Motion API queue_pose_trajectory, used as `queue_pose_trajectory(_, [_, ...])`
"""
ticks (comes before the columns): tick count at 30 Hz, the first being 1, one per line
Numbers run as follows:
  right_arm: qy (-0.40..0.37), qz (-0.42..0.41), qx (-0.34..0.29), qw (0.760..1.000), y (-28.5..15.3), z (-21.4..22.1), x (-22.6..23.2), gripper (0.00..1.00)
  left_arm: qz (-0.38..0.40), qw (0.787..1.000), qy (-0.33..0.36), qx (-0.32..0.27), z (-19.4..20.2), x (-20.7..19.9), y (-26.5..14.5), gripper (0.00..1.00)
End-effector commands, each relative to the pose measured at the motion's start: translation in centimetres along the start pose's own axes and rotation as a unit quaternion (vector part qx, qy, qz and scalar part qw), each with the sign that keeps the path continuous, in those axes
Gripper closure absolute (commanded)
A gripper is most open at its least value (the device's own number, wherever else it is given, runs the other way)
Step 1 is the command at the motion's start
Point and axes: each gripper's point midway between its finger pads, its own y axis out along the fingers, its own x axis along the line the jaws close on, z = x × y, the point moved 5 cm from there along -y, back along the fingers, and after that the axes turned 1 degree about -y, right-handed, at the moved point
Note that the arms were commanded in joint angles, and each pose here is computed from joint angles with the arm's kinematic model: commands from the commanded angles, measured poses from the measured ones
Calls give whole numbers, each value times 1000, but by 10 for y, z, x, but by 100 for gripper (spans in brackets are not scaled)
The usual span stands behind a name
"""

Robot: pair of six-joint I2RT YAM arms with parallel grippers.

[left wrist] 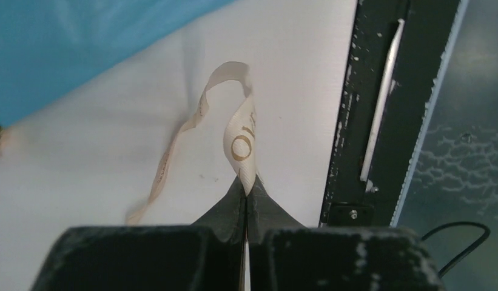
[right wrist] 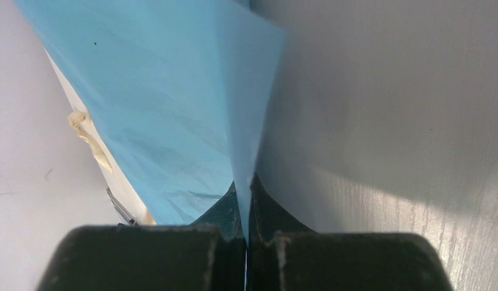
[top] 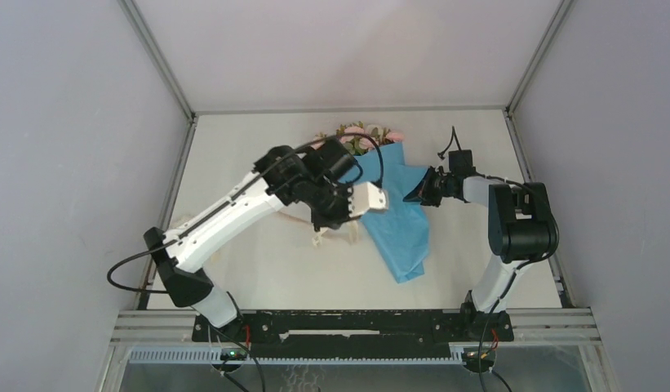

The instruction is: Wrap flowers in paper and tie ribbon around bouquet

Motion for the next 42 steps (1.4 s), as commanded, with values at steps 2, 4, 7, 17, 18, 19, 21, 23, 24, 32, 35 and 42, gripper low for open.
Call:
queue_pose_trajectory(2, [-2, -56, -17, 998, -12, -16, 37, 100, 52, 994, 90, 38, -10, -21, 65, 100])
queue_pose_trajectory(4, [2, -67, -8, 998, -13, -14, 45, 100, 35, 988, 139, 60, -25, -23, 96, 100])
queue_pose_trajectory(7, [-6, -71, 2, 997, -16, -12, 57, 100, 41, 970, 228, 69, -51, -44, 127, 100])
queue_pose_trajectory(17, [-13, -110, 0, 994, -37, -23, 98, 100, 12, 959, 274, -76, -118, -60, 202, 98])
queue_pose_trajectory(18, [-16, -109, 0, 994, -38, -24, 101, 100, 12, 960, 269, -79, -119, -61, 207, 95])
queue_pose_trajectory(19, [-19, -108, 1, 994, -38, -26, 104, 100, 16, 960, 265, -83, -120, -64, 208, 91])
queue_pose_trajectory(21, [-26, -105, 5, 994, -36, -26, 109, 100, 15, 963, 249, -99, -130, -66, 202, 82])
queue_pose_trajectory(23, [-28, -104, 12, 994, -32, -24, 113, 100, 2, 966, 229, -119, -146, -66, 186, 80])
queue_pose_trajectory(24, [-26, -105, 13, 994, -31, -25, 114, 100, 10, 965, 228, -127, -152, -70, 178, 80])
queue_pose_trajectory(32, [-23, -99, 33, 994, -19, -18, 126, 100, 30, 968, 234, -82, -131, -74, 169, 15])
queue_pose_trajectory(35, [-34, -98, 48, 993, -14, -5, 133, 100, 11, 978, 202, -53, -115, -58, 120, 14])
queue_pose_trajectory(42, [-43, -119, 65, 990, -2, 28, 153, 100, 20, 1000, 14, -11, -19, -12, 7, 12])
